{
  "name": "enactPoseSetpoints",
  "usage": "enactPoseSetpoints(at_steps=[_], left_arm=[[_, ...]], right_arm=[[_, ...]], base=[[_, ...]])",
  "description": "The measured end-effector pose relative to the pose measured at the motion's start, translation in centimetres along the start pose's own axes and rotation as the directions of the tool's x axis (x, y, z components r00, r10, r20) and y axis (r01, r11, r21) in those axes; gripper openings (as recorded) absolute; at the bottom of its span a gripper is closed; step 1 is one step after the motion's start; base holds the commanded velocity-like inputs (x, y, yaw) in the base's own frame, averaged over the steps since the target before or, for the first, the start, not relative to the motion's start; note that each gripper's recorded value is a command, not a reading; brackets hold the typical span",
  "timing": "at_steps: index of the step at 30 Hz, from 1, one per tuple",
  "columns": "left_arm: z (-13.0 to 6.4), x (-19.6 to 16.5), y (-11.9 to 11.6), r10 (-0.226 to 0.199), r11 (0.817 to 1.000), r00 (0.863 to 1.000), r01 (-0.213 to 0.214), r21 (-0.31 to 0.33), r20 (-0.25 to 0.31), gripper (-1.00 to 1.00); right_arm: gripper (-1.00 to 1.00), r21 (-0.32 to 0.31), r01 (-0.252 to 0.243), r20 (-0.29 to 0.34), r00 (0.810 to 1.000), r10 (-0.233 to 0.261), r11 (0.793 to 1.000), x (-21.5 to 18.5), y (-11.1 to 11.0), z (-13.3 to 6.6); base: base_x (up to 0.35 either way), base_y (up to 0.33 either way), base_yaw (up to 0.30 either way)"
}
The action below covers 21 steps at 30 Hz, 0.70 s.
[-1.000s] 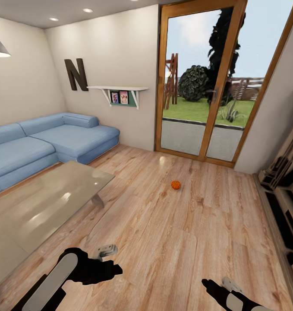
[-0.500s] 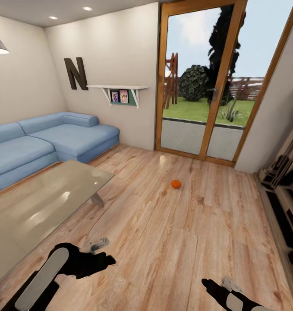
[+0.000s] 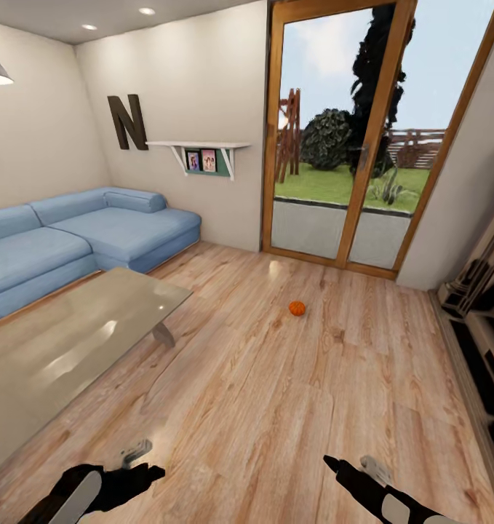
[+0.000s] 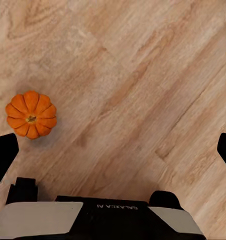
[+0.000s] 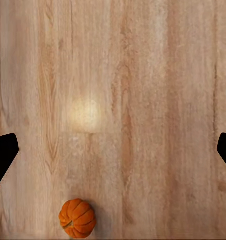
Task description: Place each of the two pumpkins and all three candles from the living room inside a cabinet in the living room (use any cabinet), then make sure every cabinet is closed, and position the cauldron so it is next to a table in the living room.
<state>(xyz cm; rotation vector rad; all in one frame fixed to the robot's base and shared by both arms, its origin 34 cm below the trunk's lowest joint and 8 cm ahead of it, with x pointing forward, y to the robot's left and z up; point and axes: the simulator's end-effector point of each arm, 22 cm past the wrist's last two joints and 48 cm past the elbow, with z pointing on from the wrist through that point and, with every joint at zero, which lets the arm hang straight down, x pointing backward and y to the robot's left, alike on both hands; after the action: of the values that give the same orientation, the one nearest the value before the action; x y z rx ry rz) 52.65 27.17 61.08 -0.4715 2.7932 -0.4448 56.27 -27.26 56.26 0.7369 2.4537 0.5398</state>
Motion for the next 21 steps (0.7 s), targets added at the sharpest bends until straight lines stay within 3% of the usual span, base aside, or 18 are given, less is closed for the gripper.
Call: enactPoseSetpoints(at_steps=[1, 5, 15, 18, 21], left_arm=[[0.9, 0.3, 0.5, 0.021, 1.000, 0.999, -0.022, 0.019, 0.026, 1.00], [2.5, 1.1, 2.3, 0.043, 0.999, 0.997, -0.044, 0.023, 0.063, 1.00], [4.3, 2.1, 4.1, 0.025, 0.999, 0.997, -0.027, 0.021, 0.068, 1.00], [4.5, 2.1, 3.4, 0.026, 0.996, 0.997, -0.032, 0.080, 0.070, 1.00], [3.9, 2.0, 3.6, 0.028, 0.983, 0.997, -0.040, 0.177, 0.065, 1.00]], right_arm=[[1.00, -0.002, 0.000, 0.000, 1.000, 0.000, 1.000, 0.1, 0.0, 0.1], [1.00, -0.004, 0.003, -0.001, 1.000, -0.003, 1.000, 0.3, -0.3, 0.6], [1.00, -0.012, 0.011, 0.013, 1.000, -0.011, 1.000, 0.6, -0.9, 1.9], [1.00, -0.090, 0.013, 0.015, 1.000, -0.012, 0.996, 0.7, 0.6, 2.2], [1.00, -0.203, 0.014, 0.015, 1.000, -0.012, 0.979, 0.9, 2.8, 2.2]], base=[[0.000, 0.000, 0.000], [0.000, 0.000, 0.000], [0.000, 0.000, 0.000], [0.000, 0.000, 0.000], [0.000, 0.000, 0.000]])
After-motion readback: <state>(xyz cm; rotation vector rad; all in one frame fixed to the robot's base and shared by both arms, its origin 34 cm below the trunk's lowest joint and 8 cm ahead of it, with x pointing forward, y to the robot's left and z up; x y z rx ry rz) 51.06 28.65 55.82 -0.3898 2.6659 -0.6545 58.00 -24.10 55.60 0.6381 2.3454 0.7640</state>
